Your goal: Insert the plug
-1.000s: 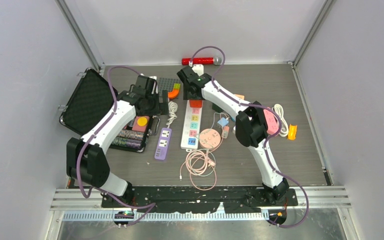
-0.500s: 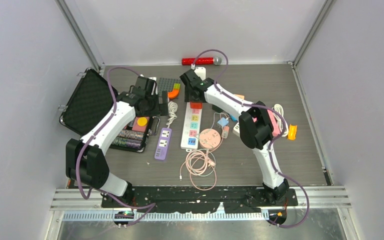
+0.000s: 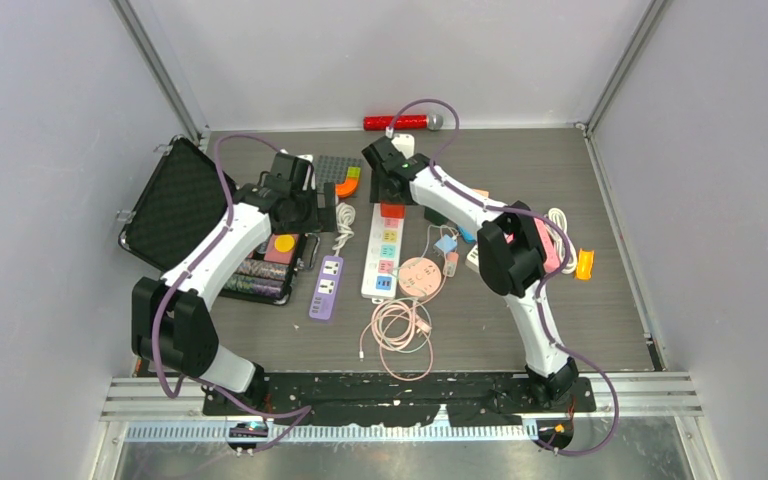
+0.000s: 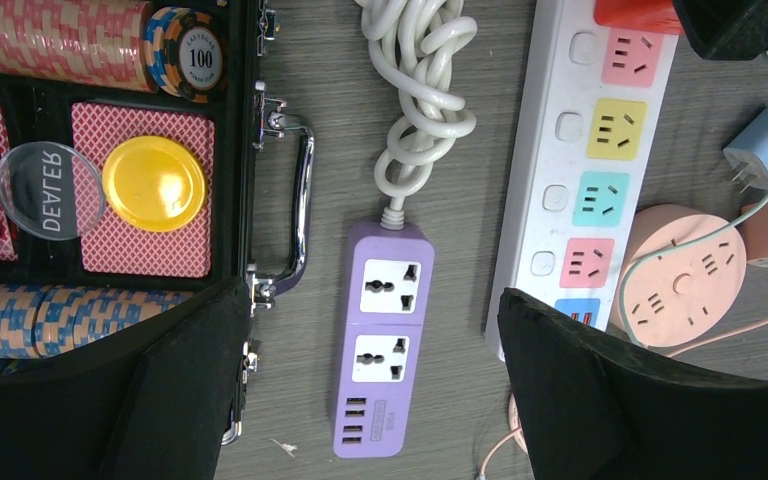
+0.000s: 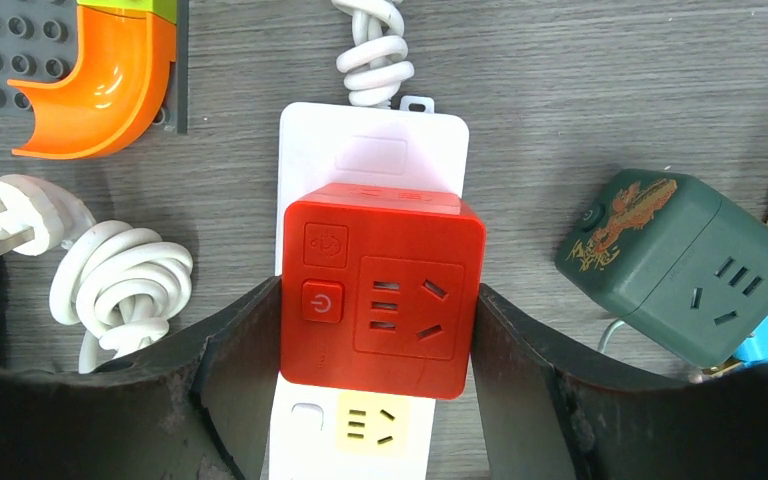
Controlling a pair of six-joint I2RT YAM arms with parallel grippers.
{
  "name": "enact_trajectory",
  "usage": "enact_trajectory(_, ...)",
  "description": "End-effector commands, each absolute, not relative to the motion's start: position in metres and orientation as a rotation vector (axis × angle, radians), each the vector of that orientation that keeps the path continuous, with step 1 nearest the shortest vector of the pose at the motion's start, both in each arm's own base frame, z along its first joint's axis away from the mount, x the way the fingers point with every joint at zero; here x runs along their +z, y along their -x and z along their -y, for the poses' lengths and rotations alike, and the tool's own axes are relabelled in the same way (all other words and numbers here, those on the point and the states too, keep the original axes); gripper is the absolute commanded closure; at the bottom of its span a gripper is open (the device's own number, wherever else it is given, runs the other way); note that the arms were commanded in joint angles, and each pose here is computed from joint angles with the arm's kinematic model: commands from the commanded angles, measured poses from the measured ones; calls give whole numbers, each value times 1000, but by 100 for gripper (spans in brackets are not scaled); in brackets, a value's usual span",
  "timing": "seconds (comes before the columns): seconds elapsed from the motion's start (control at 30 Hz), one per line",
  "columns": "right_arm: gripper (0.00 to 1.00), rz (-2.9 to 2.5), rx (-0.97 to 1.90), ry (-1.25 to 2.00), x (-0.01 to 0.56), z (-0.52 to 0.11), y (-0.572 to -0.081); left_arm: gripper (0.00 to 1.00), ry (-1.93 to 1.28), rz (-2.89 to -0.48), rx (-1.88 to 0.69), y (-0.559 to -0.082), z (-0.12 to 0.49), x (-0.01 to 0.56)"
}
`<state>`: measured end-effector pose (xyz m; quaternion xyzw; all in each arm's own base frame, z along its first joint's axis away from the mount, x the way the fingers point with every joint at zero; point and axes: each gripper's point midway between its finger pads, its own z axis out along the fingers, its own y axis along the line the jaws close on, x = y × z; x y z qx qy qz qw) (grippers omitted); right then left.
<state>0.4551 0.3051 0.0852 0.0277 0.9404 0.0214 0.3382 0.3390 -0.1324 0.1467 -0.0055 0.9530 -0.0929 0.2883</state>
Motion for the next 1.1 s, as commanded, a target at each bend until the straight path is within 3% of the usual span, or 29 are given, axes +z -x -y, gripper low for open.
enact_trajectory(0.0, 95, -2806, -134, -26, -16, -276, -389, 8, 30, -2473, -278, -348, 133, 164)
enact_trajectory(0.13, 94, -2827, -120, -31, -13, -278, -386, 8, 23, -2472, -279, -349, 134, 165)
enact_trajectory(0.2, 79, -2793, -96, -44, 0, -280, -396, 8, 19, -2468, -266, -349, 132, 167)
enact_trajectory(0.3, 41, -2682, 5, -56, 46, -291, -431, 6, 19, -2448, -235, -352, 128, 174)
enact_trajectory(0.37, 24, -2610, 88, -77, 81, -294, -455, 1, 23, -2421, -208, -355, 123, 182)
enact_trajectory(0.43, 16, -2551, 168, -114, 114, -287, -476, 0, 26, -2371, -181, -359, 118, 195)
enact_trajectory(0.6, 11, -2430, 164, -238, 175, -243, -492, 0, 46, -2237, -115, -367, 103, 230)
enact_trajectory(0.87, 16, -2446, -99, -324, 154, -175, -465, 0, 110, -2091, 42, -376, 74, 288)
enact_trajectory(1.07, 11, -2449, -16, -311, 154, -181, -470, 0, 105, -2078, 52, -378, 72, 294)
